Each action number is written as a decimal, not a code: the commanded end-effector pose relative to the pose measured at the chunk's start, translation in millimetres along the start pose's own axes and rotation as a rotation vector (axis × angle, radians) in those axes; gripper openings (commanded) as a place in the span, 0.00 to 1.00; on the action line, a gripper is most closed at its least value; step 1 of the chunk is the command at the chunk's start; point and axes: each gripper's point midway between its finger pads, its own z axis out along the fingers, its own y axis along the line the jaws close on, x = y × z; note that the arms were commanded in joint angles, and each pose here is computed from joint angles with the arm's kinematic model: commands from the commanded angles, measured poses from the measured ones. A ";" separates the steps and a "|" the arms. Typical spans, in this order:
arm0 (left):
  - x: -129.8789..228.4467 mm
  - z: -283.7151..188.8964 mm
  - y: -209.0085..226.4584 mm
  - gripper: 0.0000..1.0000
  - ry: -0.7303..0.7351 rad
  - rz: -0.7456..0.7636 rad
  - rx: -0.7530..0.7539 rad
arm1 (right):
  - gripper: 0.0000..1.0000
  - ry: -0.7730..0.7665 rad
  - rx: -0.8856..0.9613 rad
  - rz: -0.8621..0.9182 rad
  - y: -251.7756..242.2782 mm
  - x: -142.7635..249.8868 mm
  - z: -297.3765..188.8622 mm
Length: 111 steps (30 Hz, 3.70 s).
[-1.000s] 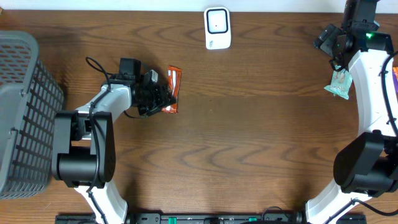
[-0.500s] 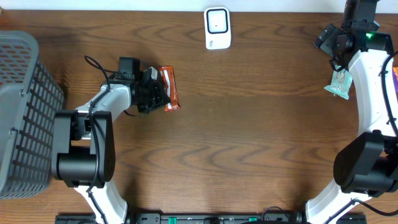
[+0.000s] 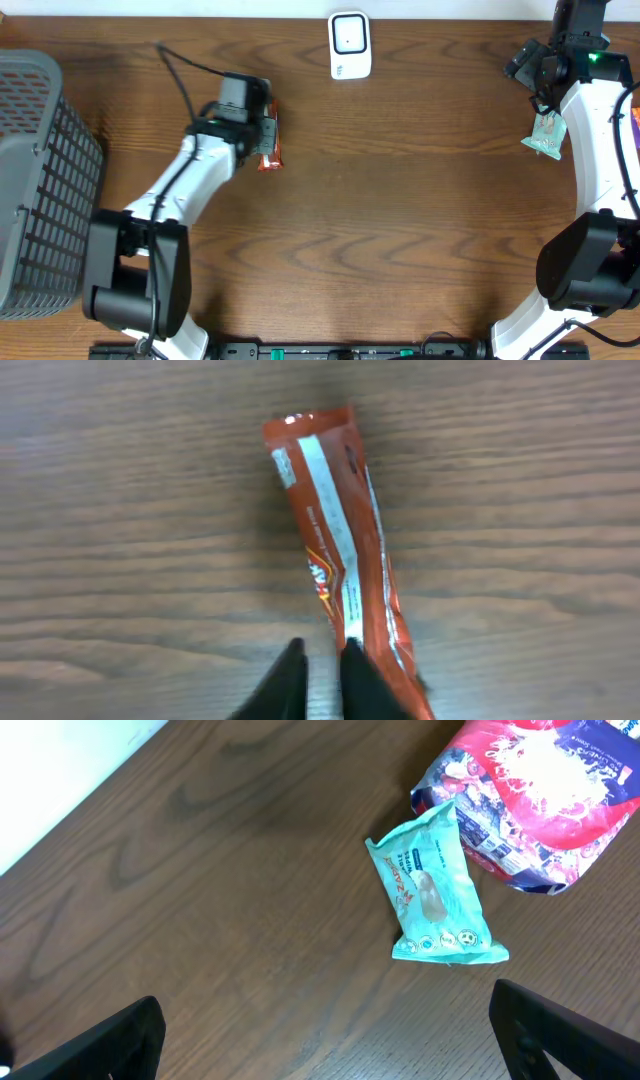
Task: Scan the item barcode
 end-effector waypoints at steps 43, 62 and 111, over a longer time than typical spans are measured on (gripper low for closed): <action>6.2 68.0 -29.7 0.07 0.023 -0.240 0.245 | 0.99 -0.003 0.016 0.002 -2.1 -0.1 2.3; -46.7 -8.0 -13.0 0.25 -0.180 -0.073 0.087 | 0.99 -0.003 0.016 0.003 -2.2 -0.1 2.3; -7.7 90.5 -63.1 0.69 0.005 -0.484 0.481 | 0.99 -0.003 0.016 0.002 -2.1 -0.1 2.3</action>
